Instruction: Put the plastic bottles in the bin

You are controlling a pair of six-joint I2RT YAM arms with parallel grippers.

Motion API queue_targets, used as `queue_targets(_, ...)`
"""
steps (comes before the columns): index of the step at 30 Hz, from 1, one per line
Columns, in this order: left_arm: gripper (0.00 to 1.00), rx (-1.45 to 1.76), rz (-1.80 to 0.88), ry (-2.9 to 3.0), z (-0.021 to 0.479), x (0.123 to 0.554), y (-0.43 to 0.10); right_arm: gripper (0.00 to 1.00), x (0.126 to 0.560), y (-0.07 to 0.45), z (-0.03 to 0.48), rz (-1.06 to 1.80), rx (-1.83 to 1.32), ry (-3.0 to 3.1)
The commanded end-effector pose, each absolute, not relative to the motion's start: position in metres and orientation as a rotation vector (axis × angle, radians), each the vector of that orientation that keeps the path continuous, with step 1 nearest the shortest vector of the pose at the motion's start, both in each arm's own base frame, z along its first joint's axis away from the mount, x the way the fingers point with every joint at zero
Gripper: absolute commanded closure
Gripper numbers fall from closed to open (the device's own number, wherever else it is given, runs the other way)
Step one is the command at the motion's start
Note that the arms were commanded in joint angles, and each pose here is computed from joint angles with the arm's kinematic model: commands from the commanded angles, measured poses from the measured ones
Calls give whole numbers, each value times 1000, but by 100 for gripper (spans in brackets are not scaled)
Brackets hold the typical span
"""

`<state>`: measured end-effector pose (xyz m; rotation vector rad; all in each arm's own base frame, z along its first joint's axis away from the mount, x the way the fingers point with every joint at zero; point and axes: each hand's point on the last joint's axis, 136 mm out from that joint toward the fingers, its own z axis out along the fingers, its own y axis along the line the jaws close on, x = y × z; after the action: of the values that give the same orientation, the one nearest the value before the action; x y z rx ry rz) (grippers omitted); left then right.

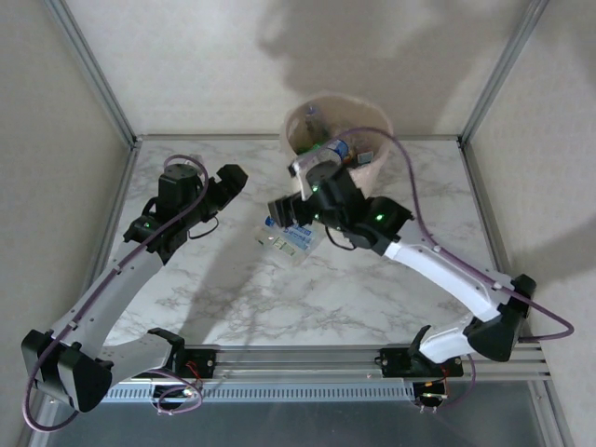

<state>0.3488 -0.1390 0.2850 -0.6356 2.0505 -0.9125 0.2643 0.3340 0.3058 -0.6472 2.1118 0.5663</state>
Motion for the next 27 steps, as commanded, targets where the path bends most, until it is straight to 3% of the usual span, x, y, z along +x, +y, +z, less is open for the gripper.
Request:
queue_targets(1, 13, -655, -880, 2031, 291, 349, -130, 13, 249, 348, 266, 668, -653, 2201)
queue_targets(8, 13, -685, -851, 2036, 283, 347, -120, 11, 248, 351, 186, 558, -716, 2367)
queue_targets(27, 13, -729, -828, 2052, 264, 346, -107, 12, 264, 359, 86, 343, -813, 2512)
